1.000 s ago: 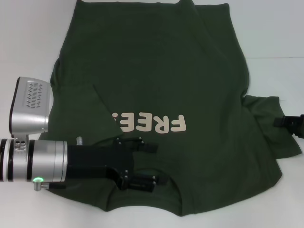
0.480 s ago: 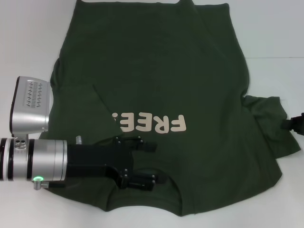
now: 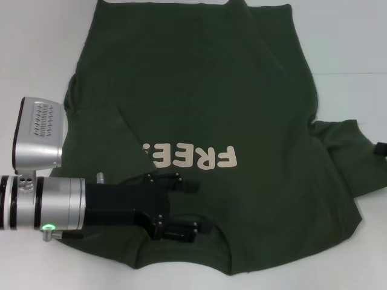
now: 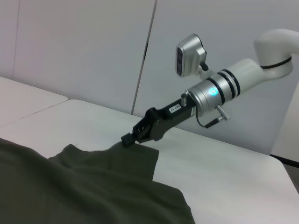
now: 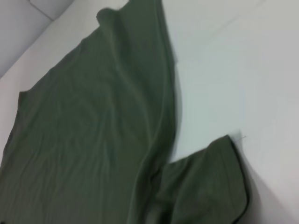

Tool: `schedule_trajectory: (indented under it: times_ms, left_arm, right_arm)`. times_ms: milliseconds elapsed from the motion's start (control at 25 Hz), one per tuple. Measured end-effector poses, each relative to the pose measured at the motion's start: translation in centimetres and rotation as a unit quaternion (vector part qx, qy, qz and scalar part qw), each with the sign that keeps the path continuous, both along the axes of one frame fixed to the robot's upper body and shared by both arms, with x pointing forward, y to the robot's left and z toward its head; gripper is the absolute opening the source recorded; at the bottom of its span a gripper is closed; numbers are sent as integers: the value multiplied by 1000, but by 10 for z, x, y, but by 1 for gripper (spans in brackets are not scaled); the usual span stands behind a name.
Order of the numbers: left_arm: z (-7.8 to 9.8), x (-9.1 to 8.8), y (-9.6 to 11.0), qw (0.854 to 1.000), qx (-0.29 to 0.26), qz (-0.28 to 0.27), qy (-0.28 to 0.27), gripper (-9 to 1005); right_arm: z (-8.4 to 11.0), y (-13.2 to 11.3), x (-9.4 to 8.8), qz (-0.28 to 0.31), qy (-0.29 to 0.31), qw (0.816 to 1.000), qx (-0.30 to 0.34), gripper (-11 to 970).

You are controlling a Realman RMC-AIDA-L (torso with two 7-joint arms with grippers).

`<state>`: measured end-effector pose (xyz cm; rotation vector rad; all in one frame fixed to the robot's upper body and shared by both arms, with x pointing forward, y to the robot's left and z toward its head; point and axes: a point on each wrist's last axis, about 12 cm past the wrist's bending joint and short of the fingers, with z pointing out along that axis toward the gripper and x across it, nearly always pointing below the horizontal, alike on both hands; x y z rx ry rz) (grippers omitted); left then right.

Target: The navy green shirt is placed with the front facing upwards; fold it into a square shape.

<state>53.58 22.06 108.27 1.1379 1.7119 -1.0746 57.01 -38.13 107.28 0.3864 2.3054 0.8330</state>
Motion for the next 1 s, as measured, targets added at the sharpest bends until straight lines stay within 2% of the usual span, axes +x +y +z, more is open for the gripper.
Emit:
schedule_trajectory:
  times_ms: [400,1000]
  left_arm:
    - [0,0,0,1000,-1,2,2,877]
    - [1,1,0,1000,-6,6,2,877]
  right_arm:
    - [26,-18,17,-4,-19,999,-26,6]
    - [50,-5,41,39,-39,998,-39,8]
